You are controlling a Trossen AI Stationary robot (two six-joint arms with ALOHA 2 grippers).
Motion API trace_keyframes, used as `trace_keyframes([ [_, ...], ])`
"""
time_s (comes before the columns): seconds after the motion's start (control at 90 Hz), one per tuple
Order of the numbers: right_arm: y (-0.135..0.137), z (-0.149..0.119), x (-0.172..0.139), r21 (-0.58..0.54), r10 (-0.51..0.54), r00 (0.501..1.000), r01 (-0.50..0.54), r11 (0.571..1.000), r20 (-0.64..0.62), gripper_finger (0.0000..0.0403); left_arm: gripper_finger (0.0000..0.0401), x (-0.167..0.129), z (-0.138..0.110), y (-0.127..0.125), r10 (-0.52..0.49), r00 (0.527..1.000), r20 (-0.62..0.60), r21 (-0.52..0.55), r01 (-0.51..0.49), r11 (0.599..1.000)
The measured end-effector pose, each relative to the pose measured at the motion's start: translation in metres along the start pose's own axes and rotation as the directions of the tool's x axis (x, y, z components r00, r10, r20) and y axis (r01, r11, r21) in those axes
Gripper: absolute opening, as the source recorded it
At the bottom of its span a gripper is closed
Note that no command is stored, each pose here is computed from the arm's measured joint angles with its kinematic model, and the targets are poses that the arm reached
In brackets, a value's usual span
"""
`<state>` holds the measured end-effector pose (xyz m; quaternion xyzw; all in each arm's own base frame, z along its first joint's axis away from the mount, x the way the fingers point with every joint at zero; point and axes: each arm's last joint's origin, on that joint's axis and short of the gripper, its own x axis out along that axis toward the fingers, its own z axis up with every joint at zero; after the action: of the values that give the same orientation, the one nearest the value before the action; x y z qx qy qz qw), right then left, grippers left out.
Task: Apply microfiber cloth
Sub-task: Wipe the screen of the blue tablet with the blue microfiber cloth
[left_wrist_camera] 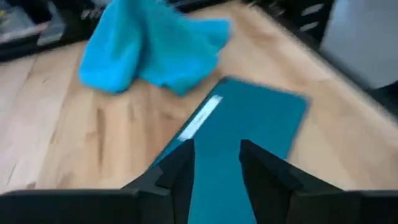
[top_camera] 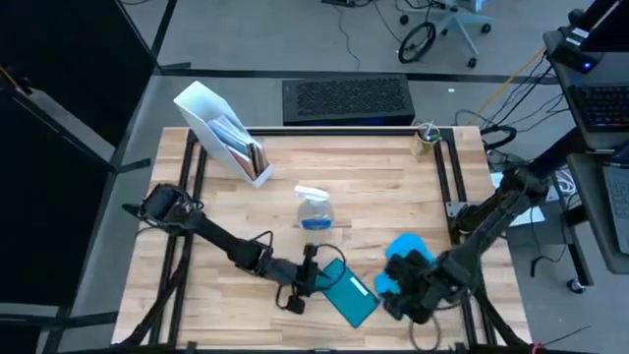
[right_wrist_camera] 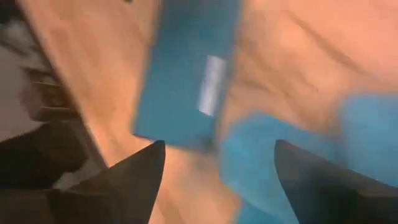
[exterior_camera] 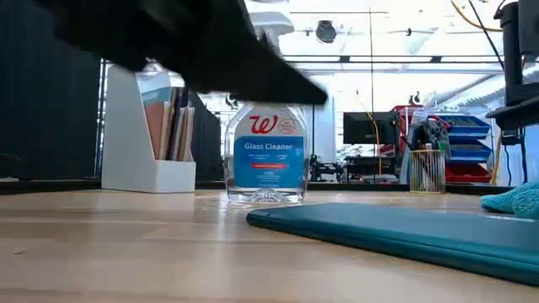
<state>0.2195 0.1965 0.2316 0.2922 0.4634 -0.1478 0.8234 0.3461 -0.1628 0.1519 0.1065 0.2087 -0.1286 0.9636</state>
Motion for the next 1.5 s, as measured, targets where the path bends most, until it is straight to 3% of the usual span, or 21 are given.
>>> trace_keyframes([
  [0.178, -0.036, 0.012, 0.058, 0.067, 0.134, 0.99, -0.136, 0.988, 0.033, 0.0269, 0.0114, 0.006, -0.022, -0.02, -0.033, 0.992, -0.12, 0.038, 0.037, 0.999],
  [0.333, -0.06, 0.019, 0.081, 0.163, 0.268, 0.959, -0.28, 0.946, 0.091, 0.0268, 0.0114, 0.016, -0.035, -0.025, -0.013, 0.988, -0.152, 0.052, 0.022, 0.998],
  [0.489, -0.072, 0.017, 0.087, 0.194, 0.241, 0.968, -0.251, 0.948, 0.073, 0.0267, 0.0114, 0.028, -0.045, -0.021, 0.014, 0.983, -0.181, 0.058, -0.004, 0.998],
  [0.711, -0.073, 0.007, 0.106, 0.209, 0.217, 0.976, -0.215, 0.954, 0.015, 0.0267, 0.0114, 0.041, -0.045, -0.015, 0.041, 0.983, -0.179, 0.051, -0.033, 0.998],
  [1.022, -0.064, 0.003, 0.131, 0.225, 0.328, 0.943, -0.331, 0.917, 0.052, 0.0248, 0.0114, 0.055, -0.054, -0.015, -0.001, 0.982, -0.191, 0.04, 0.009, 0.999],
  [1.311, -0.062, 0.002, 0.133, 0.217, 0.357, 0.933, -0.355, 0.909, 0.029, 0.0212, 0.0114, 0.063, -0.058, -0.016, -0.008, 0.981, -0.195, 0.037, 0.015, 0.999],
  [1.4, -0.06, 0.002, 0.133, 0.208, 0.382, 0.924, -0.373, 0.904, -0.002, 0.0208, 0.0114, 0.063, -0.057, -0.014, 0.013, 0.982, -0.19, 0.061, -0.001, 0.998],
  [1.5, -0.048, 0.003, 0.13, 0.199, 0.471, 0.879, -0.45, 0.87, -0.071, 0.0208, 0.0114, 0.064, -0.057, -0.009, 0.123, 0.976, -0.178, 0.08, -0.11, 0.991],
])
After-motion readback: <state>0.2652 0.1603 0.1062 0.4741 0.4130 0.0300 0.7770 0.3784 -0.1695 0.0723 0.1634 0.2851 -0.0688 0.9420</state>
